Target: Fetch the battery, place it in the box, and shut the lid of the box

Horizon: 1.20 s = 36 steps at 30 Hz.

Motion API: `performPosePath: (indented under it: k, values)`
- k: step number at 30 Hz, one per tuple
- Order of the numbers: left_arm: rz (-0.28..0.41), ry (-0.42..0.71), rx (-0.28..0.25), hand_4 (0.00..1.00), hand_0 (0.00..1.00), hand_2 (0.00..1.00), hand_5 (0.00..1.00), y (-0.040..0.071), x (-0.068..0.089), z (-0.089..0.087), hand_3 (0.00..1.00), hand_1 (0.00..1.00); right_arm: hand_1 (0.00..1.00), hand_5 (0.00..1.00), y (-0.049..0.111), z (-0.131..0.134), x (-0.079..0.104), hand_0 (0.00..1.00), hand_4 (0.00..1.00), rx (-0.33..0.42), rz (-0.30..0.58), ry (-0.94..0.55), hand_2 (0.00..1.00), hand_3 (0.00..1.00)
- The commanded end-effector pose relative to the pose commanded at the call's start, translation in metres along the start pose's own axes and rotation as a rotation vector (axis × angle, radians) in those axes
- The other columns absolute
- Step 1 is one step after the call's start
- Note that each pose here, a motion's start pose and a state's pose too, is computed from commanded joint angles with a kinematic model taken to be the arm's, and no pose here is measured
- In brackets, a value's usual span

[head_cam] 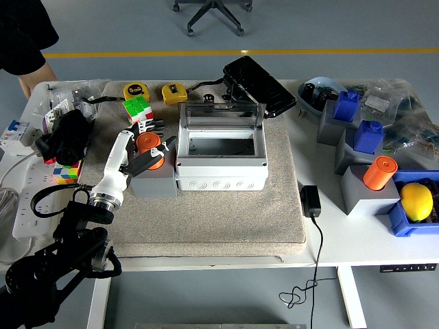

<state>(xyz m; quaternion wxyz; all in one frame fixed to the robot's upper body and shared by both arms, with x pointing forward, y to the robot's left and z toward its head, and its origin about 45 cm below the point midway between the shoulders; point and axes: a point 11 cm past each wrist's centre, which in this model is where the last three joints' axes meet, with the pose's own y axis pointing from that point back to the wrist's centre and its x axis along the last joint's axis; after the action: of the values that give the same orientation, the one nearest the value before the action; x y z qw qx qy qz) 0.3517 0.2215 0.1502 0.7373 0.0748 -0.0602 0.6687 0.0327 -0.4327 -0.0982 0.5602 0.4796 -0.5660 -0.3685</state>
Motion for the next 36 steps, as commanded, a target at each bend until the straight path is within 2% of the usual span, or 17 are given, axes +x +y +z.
performPosePath:
  k: [1,7,8,13,14,19,20,25,26,31,32,36]
  values:
    - [0.001,-0.002,0.001,0.998,0.628,0.567,0.197,0.000,-0.001,0.000,0.548,0.592,0.673,0.460,0.000,0.000,0.000,0.632,0.956,-0.001,0.000,-0.001,0.684,0.587]
    - [0.022,0.014,0.015,0.998,0.628,0.567,0.197,-0.002,-0.001,-0.004,0.548,0.592,0.673,0.460,0.000,0.000,0.000,0.632,0.956,0.000,0.000,-0.002,0.684,0.587]
    - [0.028,0.020,0.016,0.998,0.589,0.503,0.018,-0.003,-0.001,-0.004,0.515,0.519,0.673,0.459,0.000,0.000,0.000,0.632,0.955,0.001,0.000,-0.003,0.683,0.587]
    - [0.047,0.038,0.022,0.998,0.589,0.503,0.018,-0.007,0.000,-0.004,0.515,0.519,0.673,0.459,0.000,-0.001,0.000,0.632,0.955,0.002,0.000,-0.007,0.683,0.587]
    - [0.049,0.041,0.023,0.953,0.489,0.454,0.002,-0.008,0.000,-0.004,0.462,0.450,0.673,0.459,0.000,-0.002,0.000,0.632,0.955,0.003,0.000,-0.009,0.683,0.587]
    - [0.054,0.048,0.035,0.953,0.489,0.454,0.002,-0.010,-0.001,-0.004,0.462,0.450,0.673,0.459,0.000,-0.002,0.000,0.632,0.955,0.004,0.000,-0.010,0.683,0.587]
    - [0.054,0.051,0.038,0.839,0.414,0.367,0.002,-0.011,-0.002,-0.004,0.375,0.388,0.673,0.459,0.000,-0.002,0.000,0.632,0.955,0.004,-0.001,-0.010,0.683,0.587]
    - [0.058,0.077,0.048,0.839,0.414,0.367,0.002,-0.012,-0.003,-0.005,0.375,0.388,0.673,0.459,0.000,-0.002,-0.001,0.632,0.955,0.004,-0.002,-0.011,0.683,0.587]
    - [0.058,0.080,0.048,0.750,0.352,0.296,0.002,-0.012,-0.003,-0.005,0.304,0.337,0.673,0.459,0.000,-0.002,-0.001,0.632,0.955,0.003,-0.002,-0.011,0.683,0.587]
    - [0.059,0.100,0.050,0.750,0.352,0.296,0.002,-0.014,-0.004,-0.004,0.304,0.337,0.673,0.459,0.000,-0.003,-0.001,0.632,0.955,0.004,-0.002,-0.012,0.683,0.587]
    - [0.059,0.103,0.050,0.578,0.264,0.218,0.002,-0.015,-0.004,-0.004,0.230,0.255,0.673,0.459,0.000,-0.003,-0.001,0.634,0.954,0.005,-0.002,-0.013,0.683,0.586]
    - [0.059,0.113,0.049,0.578,0.264,0.218,0.002,-0.017,-0.006,-0.003,0.230,0.255,0.673,0.459,0.000,-0.003,-0.001,0.634,0.954,0.006,-0.002,-0.015,0.683,0.586]
